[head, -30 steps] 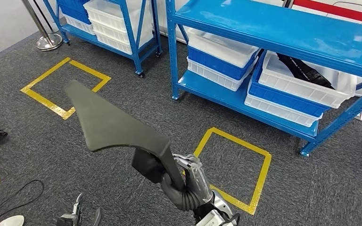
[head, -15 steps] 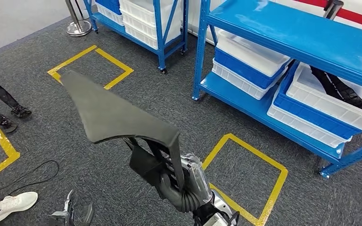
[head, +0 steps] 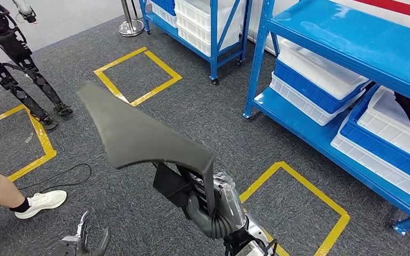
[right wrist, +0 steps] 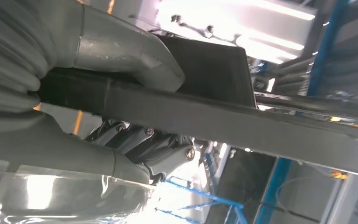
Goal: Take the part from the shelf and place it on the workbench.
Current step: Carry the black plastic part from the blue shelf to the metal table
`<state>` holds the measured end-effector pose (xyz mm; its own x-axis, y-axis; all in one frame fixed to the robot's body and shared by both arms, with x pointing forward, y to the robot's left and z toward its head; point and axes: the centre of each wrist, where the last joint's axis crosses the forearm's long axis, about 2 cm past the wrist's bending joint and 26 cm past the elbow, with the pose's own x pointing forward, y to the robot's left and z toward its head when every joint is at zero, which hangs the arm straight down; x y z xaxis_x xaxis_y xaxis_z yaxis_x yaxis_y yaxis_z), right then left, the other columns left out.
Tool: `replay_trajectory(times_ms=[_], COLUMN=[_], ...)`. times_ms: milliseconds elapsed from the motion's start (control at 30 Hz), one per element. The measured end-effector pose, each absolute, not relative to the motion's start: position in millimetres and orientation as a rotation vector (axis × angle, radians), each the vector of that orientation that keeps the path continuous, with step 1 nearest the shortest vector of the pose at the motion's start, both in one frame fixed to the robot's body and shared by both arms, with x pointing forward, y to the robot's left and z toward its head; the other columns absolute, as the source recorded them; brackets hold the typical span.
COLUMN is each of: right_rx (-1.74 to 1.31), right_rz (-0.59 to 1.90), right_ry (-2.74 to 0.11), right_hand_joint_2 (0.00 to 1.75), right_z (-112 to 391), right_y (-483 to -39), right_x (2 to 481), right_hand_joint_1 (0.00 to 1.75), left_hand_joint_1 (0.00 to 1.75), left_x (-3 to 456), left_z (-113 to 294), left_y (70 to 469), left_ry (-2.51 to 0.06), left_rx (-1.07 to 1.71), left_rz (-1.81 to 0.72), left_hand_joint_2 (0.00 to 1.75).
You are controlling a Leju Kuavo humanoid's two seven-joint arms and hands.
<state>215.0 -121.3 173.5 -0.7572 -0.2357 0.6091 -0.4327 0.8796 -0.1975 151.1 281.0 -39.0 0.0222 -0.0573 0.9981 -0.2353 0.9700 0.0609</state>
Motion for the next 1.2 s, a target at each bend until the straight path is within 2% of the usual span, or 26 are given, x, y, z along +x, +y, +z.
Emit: replay_trajectory(times_ms=[1200], right_rx=[0.581], right_rz=[0.441], right_ry=[-2.402], right_hand_joint_2=[1.75], right_z=[187.2], right_y=[-111.4], right_x=[223.2], right_hand_joint_1=[1.75], left_hand_joint_1=[0.0], left_x=[153.8], left_z=[-30.3], left_y=[286.7], left_ry=[-1.598], left_rx=[0.18], left_rz=[0.174], left_hand_joint_2=[1.75])
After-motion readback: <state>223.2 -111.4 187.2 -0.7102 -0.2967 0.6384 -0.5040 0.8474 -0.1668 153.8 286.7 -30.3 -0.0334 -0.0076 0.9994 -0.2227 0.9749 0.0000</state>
